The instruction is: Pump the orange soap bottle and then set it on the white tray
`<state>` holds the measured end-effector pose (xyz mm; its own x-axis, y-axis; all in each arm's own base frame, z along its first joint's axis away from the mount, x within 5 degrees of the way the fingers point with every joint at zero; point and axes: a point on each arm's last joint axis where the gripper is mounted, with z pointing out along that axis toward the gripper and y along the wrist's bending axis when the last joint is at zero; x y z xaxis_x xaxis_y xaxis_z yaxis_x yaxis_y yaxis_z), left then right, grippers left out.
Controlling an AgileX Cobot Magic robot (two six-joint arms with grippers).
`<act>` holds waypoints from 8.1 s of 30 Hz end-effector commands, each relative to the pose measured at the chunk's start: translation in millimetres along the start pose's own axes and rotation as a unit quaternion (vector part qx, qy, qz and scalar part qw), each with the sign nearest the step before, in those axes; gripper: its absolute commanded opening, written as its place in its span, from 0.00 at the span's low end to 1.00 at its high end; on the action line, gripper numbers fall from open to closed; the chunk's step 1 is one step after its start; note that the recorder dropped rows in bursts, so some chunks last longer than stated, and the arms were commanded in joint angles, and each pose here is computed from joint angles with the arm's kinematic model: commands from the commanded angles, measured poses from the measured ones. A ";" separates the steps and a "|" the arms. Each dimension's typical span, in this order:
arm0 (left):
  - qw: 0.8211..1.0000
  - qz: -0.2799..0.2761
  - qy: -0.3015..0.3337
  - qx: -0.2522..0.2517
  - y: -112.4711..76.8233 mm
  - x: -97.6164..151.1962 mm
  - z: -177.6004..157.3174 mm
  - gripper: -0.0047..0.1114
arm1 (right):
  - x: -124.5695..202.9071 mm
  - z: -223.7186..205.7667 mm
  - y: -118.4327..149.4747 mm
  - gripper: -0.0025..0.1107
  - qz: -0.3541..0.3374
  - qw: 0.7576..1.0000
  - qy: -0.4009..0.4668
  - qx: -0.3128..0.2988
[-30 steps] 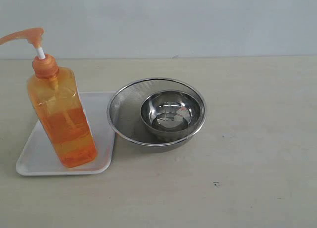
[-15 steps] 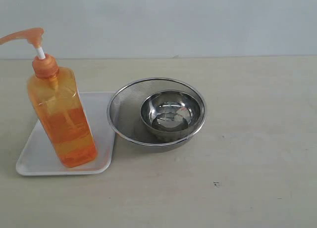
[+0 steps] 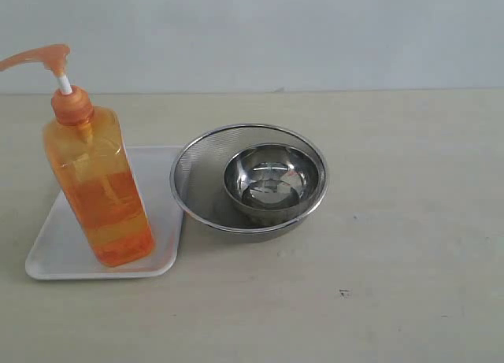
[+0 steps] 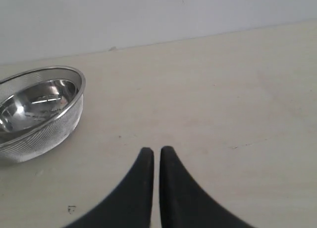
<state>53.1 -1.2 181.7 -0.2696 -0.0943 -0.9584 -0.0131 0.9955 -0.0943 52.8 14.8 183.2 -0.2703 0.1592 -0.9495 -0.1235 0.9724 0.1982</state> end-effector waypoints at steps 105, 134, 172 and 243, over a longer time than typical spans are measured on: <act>1.000 -0.001 -0.001 -0.003 0.5 0.8 0.2 0.08 | 0.4 -2.1 -17.4 0.02 -0.030 0.995 0.004 0.097; 0.915 -0.223 -0.325 0.083 -1.2 -61.1 -22.4 0.08 | -0.1 -2.1 -17.3 0.02 -0.030 0.995 0.001 0.096; 0.984 -0.090 -0.100 0.120 -37.1 -173.5 29.2 0.08 | 0.1 -2.1 -17.3 0.02 -0.029 0.995 0.002 0.096; 0.970 -0.015 -0.119 0.213 -81.0 -140.2 76.6 0.08 | 0.1 -2.1 -17.3 0.02 -0.029 0.995 0.002 0.096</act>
<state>170.9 -70.6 321.3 -0.0282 -0.1509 -0.9881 0.3914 0.9079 -0.1498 53.1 -2.1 179.1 -0.2856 0.1065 -0.9524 0.0450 0.9942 0.0977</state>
